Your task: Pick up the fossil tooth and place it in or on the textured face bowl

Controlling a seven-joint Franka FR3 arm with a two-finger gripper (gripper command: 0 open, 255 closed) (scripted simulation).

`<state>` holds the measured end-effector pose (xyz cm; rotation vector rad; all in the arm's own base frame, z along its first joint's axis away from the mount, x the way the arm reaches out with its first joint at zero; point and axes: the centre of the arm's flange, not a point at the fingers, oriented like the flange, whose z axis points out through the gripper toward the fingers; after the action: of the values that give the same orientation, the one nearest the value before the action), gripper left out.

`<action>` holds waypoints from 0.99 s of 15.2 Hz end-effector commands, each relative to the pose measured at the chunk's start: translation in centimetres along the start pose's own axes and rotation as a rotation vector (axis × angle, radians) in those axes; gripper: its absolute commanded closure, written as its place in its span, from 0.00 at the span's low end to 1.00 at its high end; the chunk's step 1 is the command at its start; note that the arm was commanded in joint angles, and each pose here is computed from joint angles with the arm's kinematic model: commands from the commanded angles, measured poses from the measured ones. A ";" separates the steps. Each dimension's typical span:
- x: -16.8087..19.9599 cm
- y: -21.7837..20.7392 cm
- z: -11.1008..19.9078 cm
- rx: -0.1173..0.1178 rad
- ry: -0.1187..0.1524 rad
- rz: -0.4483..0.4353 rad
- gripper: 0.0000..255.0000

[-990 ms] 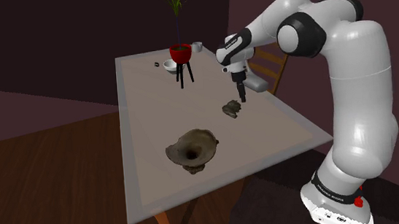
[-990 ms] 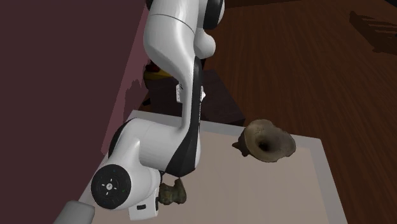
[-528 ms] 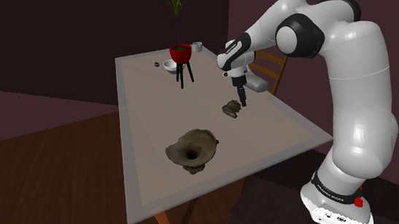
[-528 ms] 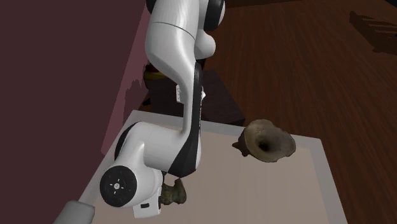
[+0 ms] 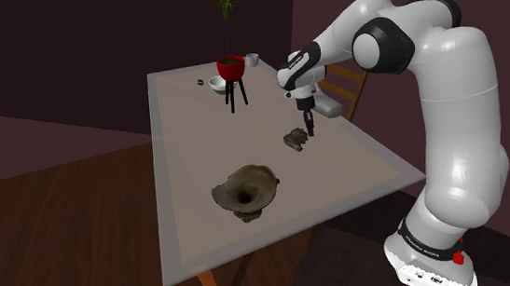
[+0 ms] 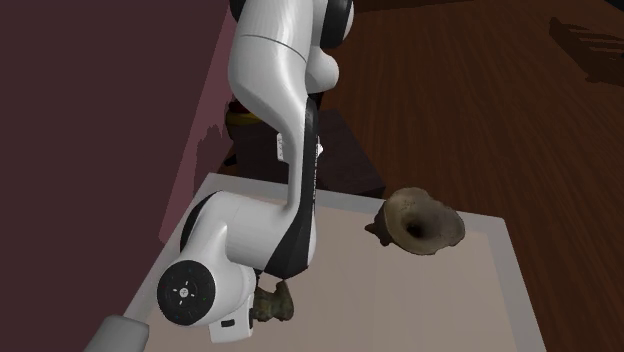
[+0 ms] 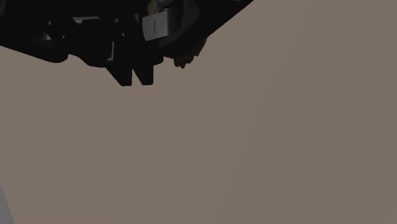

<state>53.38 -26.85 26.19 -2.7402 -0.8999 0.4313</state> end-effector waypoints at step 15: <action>7.7 -8.1 -0.9 -0.461 0.201 0.183 0.00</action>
<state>55.12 -18.44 28.72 -3.1935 -0.7967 -0.0114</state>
